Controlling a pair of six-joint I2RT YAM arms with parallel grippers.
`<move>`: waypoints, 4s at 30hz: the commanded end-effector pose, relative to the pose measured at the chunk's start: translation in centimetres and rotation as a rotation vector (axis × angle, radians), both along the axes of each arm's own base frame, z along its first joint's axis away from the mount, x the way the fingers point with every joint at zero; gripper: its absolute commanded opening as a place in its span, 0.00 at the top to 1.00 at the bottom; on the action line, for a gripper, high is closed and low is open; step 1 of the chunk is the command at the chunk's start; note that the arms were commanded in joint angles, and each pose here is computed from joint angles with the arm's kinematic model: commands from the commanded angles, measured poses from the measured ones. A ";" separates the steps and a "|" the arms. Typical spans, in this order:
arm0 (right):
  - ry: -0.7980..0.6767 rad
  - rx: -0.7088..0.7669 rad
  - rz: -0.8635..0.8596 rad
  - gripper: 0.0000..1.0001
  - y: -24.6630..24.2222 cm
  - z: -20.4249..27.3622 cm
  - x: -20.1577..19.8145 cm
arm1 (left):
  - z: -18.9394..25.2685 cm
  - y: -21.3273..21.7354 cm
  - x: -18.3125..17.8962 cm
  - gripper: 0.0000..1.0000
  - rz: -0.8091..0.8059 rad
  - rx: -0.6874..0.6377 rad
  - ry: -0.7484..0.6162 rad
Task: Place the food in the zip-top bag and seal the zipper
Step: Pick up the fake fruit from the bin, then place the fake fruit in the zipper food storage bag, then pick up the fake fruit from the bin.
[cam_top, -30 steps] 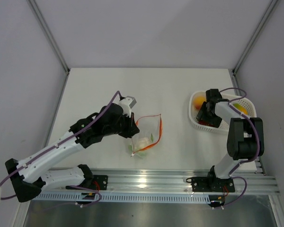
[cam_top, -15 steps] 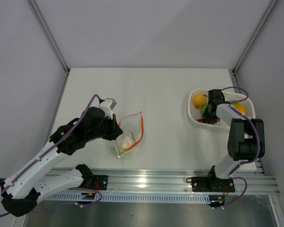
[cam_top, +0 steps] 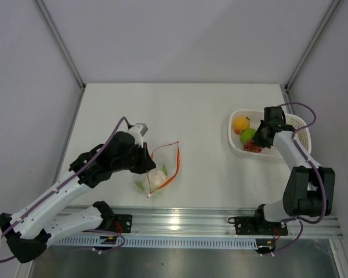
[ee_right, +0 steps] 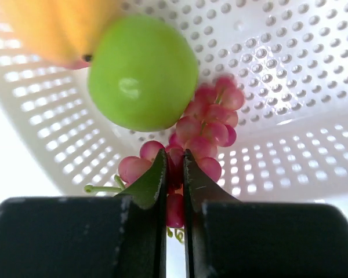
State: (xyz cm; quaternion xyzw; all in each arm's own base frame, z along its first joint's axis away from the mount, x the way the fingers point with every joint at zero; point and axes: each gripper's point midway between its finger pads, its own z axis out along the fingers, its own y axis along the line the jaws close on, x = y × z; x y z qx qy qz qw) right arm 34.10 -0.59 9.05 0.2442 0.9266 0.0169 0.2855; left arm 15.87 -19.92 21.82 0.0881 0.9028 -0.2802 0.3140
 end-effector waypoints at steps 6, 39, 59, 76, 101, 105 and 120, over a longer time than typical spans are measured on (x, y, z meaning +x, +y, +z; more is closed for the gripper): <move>-0.193 0.016 0.110 1.00 4.1 10.4 -1.0 | 2.1 -2.1 0.9 0.99 -0.036 -0.089 -0.039; -0.365 0.575 0.919 1.00 33.4 22.7 -14.8 | 2.6 -6.0 2.4 0.99 -0.117 -0.157 -0.009; -0.349 0.344 0.812 0.11 31.8 19.5 -11.0 | 4.2 -4.4 0.4 1.00 -0.115 -0.228 -0.053; -0.274 0.077 0.184 0.03 7.9 13.2 1.3 | 5.1 -5.1 0.9 1.00 -0.192 -0.195 -0.104; -0.011 0.193 0.071 0.06 6.3 -3.5 5.2 | 4.4 -5.6 0.9 0.99 -0.243 -0.186 -0.116; -0.006 0.190 0.067 0.16 6.2 -4.4 5.2 | 4.2 -5.6 0.8 1.00 -0.243 -0.186 -0.110; -0.216 0.129 0.147 0.76 5.9 6.9 2.7 | 3.7 -5.5 0.5 0.99 -0.230 -0.201 -0.095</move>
